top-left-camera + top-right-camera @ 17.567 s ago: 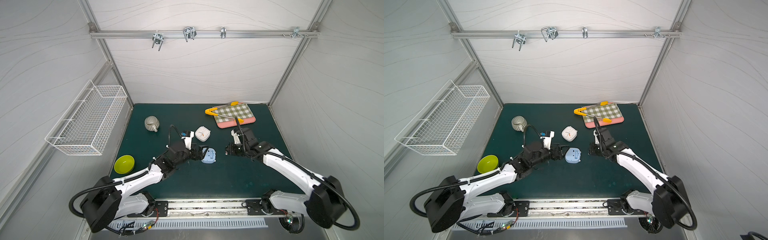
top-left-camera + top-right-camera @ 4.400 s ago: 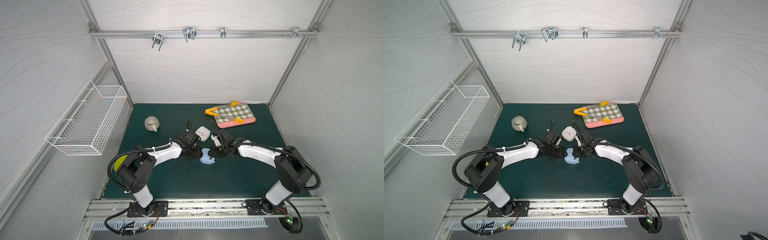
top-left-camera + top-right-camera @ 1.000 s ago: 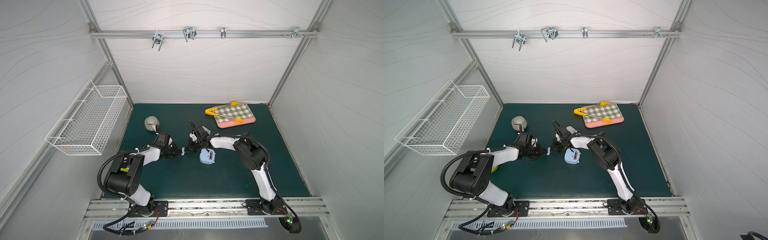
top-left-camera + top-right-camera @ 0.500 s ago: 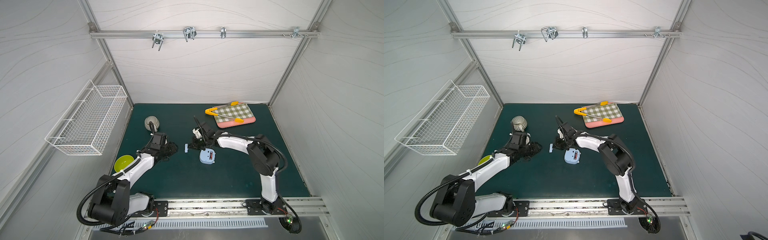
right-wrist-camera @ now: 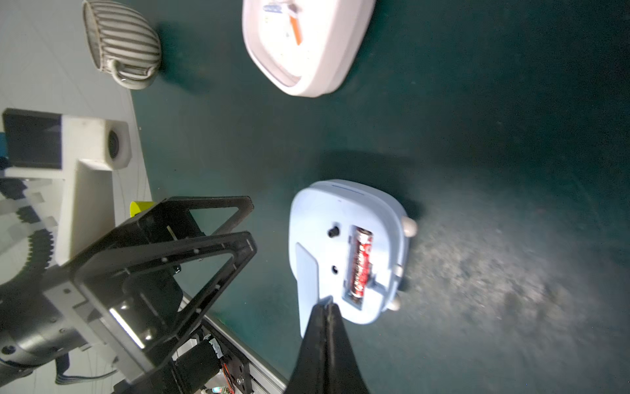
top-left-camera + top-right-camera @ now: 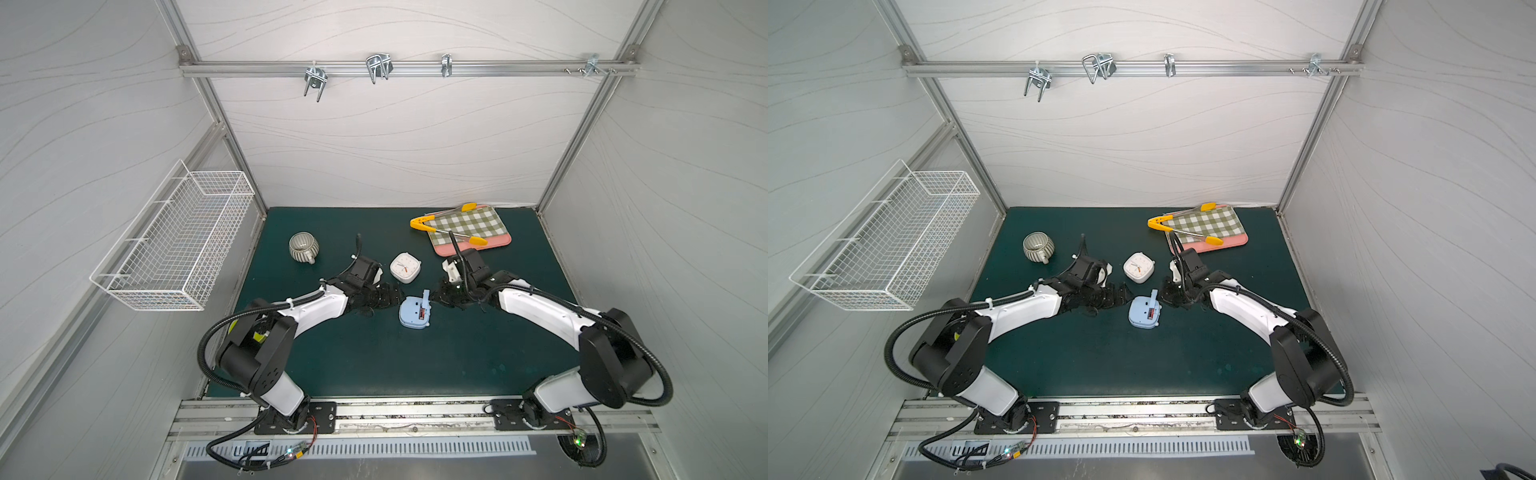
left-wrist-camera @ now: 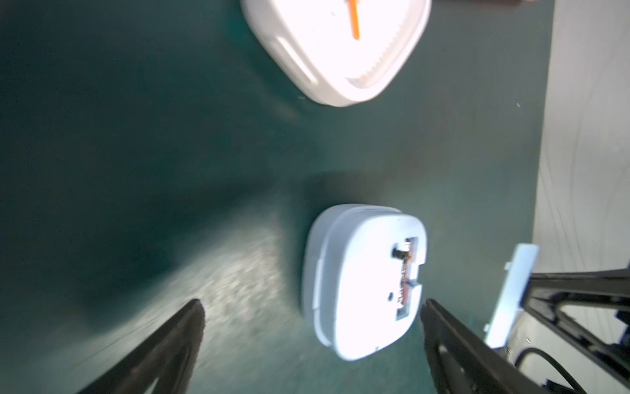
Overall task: Insert the battery into the alarm
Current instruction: Install the cover on the alarm.
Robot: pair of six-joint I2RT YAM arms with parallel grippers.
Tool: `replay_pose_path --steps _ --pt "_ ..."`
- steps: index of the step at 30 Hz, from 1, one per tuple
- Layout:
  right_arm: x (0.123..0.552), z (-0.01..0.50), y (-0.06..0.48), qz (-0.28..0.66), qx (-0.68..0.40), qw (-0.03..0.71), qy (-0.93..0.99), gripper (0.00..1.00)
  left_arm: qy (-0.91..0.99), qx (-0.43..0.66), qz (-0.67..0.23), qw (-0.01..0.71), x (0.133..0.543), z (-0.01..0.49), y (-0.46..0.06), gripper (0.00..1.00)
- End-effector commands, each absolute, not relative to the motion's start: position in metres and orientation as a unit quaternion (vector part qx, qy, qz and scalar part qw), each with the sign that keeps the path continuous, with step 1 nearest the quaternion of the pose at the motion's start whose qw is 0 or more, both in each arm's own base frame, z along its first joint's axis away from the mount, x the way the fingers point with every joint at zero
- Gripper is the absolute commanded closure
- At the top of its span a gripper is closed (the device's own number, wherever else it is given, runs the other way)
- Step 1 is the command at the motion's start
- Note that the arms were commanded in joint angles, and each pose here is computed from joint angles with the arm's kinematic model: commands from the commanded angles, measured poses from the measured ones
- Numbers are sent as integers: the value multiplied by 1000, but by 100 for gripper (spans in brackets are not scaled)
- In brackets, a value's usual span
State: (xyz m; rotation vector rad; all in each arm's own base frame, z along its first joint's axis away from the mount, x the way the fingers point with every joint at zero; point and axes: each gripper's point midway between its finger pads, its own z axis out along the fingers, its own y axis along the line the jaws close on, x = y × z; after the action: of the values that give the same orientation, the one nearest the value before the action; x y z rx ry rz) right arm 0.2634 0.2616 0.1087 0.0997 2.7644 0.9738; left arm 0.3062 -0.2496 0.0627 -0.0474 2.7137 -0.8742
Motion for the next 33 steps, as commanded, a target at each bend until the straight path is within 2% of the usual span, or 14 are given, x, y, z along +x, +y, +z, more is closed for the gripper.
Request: replay_pose_path --steps 1,3,6,9,10,20,33 --pt "249 95 251 313 43 73 946 95 935 14 -333 118 305 62 -273 0" --pt "247 92 254 317 44 61 945 95 937 21 -337 93 300 55 -279 1" --pt "245 86 256 313 46 48 948 94 937 19 -341 65 294 46 -282 12" --pt "244 80 262 308 42 40 950 94 941 20 -333 55 292 39 -280 31" --pt "244 78 264 308 40 38 950 94 942 19 -330 51 292 37 -279 34" --pt "250 68 273 304 34 32 951 94 949 19 -313 44 289 32 -273 40" --pt "253 59 276 301 45 29 952 94 951 18 -307 39 289 26 -271 41"
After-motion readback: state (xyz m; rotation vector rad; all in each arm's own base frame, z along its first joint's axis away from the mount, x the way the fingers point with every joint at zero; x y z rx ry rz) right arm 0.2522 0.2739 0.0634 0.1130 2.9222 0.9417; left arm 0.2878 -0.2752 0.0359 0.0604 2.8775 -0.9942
